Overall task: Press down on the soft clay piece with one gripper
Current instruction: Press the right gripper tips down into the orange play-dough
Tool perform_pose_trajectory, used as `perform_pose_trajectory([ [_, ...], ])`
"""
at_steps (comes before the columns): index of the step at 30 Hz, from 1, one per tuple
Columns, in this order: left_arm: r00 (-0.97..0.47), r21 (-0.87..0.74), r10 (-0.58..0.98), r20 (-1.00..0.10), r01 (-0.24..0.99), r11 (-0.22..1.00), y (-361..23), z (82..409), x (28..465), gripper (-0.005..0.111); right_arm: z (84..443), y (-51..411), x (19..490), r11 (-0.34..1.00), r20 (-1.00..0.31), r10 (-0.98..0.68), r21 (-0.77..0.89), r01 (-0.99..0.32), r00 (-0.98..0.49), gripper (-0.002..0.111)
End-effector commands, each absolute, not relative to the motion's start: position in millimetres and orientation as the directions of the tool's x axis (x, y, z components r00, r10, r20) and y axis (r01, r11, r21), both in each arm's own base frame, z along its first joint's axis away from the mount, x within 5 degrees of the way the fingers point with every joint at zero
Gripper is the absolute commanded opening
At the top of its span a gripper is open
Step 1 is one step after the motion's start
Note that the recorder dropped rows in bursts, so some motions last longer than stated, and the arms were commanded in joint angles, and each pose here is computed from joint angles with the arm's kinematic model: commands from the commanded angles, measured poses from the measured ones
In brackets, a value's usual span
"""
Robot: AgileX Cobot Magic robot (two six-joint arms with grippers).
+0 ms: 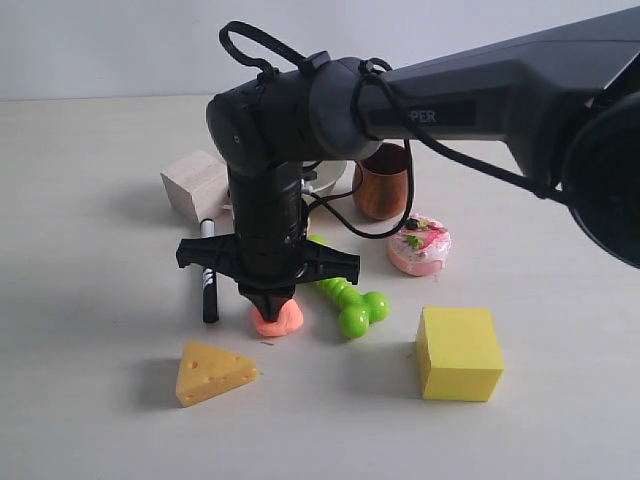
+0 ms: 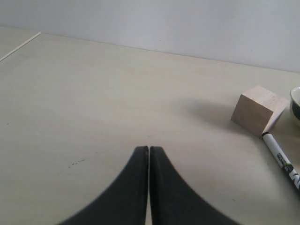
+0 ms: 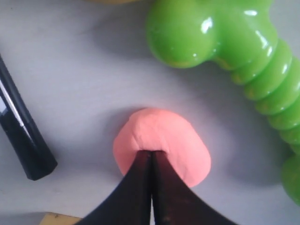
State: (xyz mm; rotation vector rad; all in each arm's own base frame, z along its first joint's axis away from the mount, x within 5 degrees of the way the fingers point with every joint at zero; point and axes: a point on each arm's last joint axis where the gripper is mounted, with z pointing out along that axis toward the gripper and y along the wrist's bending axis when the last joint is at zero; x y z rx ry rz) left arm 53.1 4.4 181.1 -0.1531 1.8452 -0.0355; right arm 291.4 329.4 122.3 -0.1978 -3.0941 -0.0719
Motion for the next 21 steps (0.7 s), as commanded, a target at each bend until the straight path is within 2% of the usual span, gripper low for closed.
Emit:
perform_pose_trajectory([
  [1,-0.262,-0.105,-0.124,-0.957,-0.085,0.991,4.3,180.7,52.9,0.004,110.3,327.9,293.1,0.992,0.057,0.123,0.024,0.124,-0.991,0.000],
  [21,-0.262,-0.105,-0.124,-0.957,-0.085,0.991,4.3,180.7,52.9,0.004,101.8,329.1,292.1,0.993,0.071,0.117,0.018,0.119,-0.991,0.000],
])
